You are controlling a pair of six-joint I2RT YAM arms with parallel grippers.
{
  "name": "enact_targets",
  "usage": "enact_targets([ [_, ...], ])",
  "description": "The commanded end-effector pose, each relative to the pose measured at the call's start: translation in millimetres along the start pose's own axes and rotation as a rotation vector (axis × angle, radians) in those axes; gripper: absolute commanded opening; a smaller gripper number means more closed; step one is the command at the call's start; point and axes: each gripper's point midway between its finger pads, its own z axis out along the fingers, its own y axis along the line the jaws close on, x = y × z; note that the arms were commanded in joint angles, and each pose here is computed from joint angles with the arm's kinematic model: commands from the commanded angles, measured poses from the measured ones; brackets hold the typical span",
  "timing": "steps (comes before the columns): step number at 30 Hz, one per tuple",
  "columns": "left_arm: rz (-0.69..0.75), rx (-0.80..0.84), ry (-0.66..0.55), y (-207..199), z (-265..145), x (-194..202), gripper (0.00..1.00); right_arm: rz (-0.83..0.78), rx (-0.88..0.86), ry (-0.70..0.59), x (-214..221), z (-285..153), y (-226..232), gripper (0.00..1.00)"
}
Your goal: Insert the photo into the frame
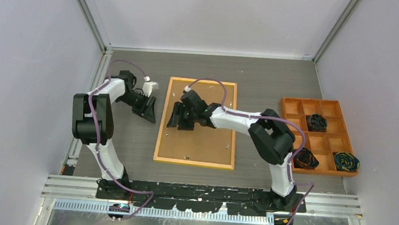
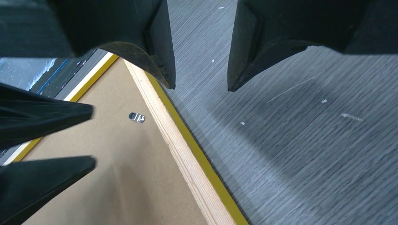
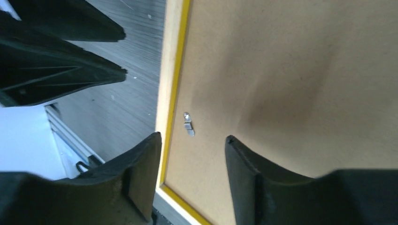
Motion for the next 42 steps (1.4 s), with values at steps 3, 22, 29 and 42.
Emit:
enact_targets([
  [3,0.014,0.036,0.009,-5.1,14.0,-2.6,0.42,0.028,-0.074,-0.043,-5.4,19.7,32.7,0.46],
  [22,0.076,0.020,0.084,-9.9,38.8,2.4,0.35,0.101,-0.092,0.042,28.3,40.8,25.7,0.40],
  [29,0.076,0.018,0.084,-8.5,40.2,2.6,0.34,0.117,-0.115,0.063,36.0,45.5,27.0,0.38],
  [42,0.085,0.017,0.084,-9.0,41.2,4.9,0.30,0.124,-0.072,0.058,44.2,37.9,13.7,0.36],
])
